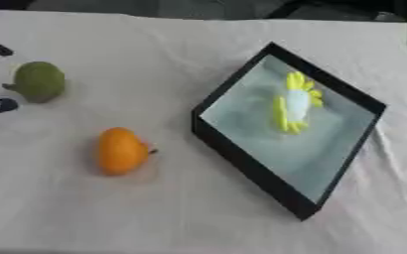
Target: Pick up objects on the table and place them in the box.
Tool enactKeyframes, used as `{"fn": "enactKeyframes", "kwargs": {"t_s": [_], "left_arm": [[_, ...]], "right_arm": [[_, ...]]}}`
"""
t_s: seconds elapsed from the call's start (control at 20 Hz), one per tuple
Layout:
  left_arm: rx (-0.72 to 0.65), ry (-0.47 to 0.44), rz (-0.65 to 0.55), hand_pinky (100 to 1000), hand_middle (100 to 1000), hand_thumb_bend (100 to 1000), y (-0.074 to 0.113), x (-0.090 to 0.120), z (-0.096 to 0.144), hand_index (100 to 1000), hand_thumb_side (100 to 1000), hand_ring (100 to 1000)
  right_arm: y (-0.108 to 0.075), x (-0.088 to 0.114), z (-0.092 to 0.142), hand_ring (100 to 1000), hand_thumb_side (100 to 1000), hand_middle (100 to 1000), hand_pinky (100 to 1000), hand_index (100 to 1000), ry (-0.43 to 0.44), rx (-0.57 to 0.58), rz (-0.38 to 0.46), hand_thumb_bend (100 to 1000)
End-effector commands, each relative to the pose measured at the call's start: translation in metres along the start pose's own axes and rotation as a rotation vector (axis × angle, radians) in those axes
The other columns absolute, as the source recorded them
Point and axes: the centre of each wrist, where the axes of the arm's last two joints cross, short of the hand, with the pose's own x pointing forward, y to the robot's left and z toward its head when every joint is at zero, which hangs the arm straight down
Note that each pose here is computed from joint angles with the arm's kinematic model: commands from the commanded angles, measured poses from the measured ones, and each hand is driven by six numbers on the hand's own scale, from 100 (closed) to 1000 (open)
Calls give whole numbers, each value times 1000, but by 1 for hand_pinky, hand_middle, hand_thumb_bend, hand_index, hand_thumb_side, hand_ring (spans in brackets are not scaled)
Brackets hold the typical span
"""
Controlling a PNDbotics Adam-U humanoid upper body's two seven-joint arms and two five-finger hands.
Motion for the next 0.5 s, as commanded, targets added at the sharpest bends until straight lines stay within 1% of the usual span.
{"fn": "enactKeyframes", "kwargs": {"t_s": [0.05,0.25,0.3,0.4,0.45,0.5], "left_arm": [[-11,38,-37,956,859,617,8,-11,-3,945,504,899],[-6,83,-63,952,854,614,5,-21,-17,940,484,895],[4,91,-61,950,852,606,5,-22,-21,940,475,892],[31,107,-52,947,850,587,6,-25,-27,939,468,889],[38,113,-45,942,845,535,5,-26,-30,938,484,883],[39,119,-30,939,845,539,4,-27,-34,938,477,881]], "right_arm": [[-6,6,-2,817,459,717,946,794,-15,-12,17,100],[-5,3,-1,816,467,716,947,792,-4,-9,12,100],[-4,2,-1,816,484,716,947,792,0,-9,11,100],[-4,0,-1,816,490,716,947,792,8,-10,11,100],[-4,-1,0,816,475,715,947,791,11,-10,10,100],[-3,-2,0,816,500,715,947,791,14,-9,9,100]]}}
